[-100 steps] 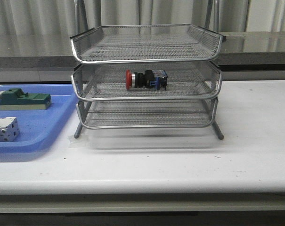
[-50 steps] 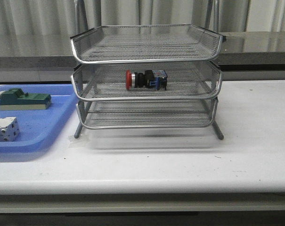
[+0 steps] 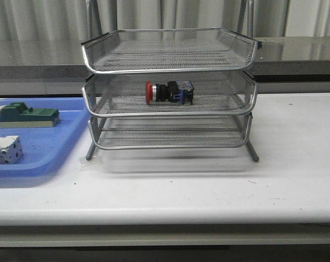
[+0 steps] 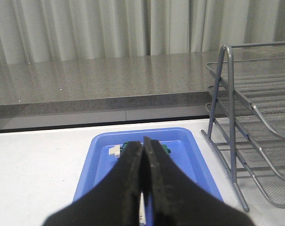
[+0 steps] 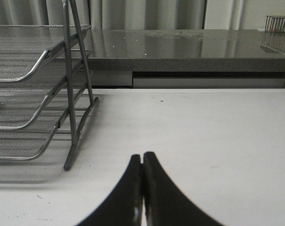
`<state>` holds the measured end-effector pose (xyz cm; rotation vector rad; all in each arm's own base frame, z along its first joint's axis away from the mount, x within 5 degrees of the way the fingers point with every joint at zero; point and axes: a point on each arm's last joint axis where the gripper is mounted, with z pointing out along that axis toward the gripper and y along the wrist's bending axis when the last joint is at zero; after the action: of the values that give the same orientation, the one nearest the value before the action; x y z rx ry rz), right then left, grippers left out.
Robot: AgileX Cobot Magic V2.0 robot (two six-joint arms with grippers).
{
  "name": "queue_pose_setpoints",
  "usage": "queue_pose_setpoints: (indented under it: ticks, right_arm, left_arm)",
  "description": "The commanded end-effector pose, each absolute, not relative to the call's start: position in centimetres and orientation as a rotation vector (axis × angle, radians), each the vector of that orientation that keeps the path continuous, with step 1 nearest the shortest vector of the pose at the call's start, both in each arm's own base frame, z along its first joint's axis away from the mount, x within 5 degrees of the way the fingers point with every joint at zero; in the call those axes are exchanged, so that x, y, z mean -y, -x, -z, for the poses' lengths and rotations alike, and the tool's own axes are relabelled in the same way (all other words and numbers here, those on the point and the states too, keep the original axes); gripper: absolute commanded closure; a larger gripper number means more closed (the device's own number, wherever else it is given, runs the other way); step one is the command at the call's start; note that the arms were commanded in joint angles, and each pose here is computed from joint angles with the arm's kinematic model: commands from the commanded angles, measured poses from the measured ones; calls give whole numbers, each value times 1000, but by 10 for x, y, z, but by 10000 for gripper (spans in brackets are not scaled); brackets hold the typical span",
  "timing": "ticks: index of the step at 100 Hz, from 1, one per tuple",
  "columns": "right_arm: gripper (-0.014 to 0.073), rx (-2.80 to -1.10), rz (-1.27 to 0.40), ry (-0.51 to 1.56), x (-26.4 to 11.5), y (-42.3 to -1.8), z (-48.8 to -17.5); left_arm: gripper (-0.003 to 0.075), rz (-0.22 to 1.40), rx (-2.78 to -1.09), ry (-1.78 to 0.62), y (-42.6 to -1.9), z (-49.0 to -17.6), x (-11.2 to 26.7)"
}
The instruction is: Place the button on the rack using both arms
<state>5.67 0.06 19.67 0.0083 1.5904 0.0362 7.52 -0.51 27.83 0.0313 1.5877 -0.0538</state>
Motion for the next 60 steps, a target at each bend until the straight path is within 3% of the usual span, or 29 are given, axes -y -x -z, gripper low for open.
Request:
queue_pose_setpoints:
  ticks: [1,60]
  right_arm:
    - [655,-1496,-37,-1,-1,-56,-204]
    - [655,-1496,-37,-1,-1,-56,-204]
  left_arm:
    - [741,36,-1503,-7,-75,-294,2]
    - [741,80,-1482,27,-62,-244,2]
